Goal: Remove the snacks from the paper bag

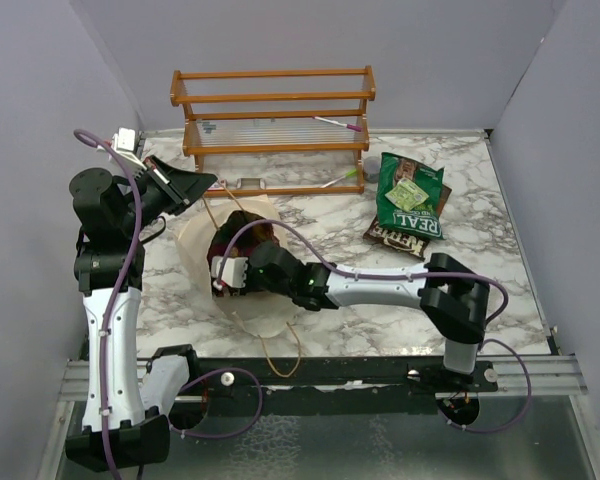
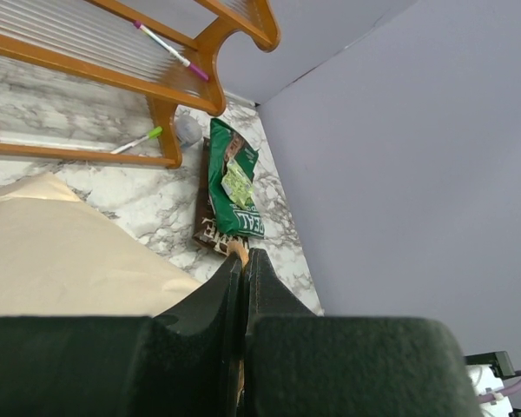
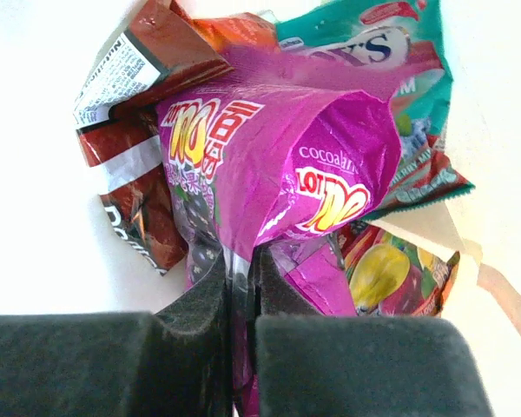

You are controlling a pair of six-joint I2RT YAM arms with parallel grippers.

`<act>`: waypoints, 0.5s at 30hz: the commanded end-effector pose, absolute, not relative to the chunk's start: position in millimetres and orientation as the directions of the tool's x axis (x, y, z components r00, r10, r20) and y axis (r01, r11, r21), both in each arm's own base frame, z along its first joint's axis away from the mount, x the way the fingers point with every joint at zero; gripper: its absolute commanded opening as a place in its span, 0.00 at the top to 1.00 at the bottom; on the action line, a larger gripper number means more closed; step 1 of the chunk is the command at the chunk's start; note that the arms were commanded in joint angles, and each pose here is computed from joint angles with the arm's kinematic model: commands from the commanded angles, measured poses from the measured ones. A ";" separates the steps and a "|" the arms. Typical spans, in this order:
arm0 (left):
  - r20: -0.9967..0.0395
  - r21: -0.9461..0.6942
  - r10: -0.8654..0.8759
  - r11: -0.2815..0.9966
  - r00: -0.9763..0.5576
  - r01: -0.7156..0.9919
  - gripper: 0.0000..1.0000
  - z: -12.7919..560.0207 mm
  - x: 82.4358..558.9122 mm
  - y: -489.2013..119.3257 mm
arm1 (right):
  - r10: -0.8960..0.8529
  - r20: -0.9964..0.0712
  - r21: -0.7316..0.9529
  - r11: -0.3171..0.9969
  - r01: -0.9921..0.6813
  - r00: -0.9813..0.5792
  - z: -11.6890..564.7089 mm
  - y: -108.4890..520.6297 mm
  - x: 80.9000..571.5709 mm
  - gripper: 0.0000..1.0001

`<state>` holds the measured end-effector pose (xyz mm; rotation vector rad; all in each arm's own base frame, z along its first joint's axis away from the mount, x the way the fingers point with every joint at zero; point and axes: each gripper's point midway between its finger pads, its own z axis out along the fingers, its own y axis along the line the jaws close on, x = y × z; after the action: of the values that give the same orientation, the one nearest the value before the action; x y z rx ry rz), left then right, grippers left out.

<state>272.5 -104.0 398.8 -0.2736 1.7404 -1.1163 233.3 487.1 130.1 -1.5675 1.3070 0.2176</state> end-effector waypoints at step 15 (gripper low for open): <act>-0.650 -0.759 -0.614 0.551 -0.448 0.348 1.00 409.5 279.2 -104.6 | -0.228 -0.957 -0.233 0.234 -0.944 0.180 306.9 441.0 161.0 0.99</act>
<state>281.0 -102.8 394.3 -0.2854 1.7546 -1.1190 187.5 454.0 217.8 -1.4092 1.4379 0.5494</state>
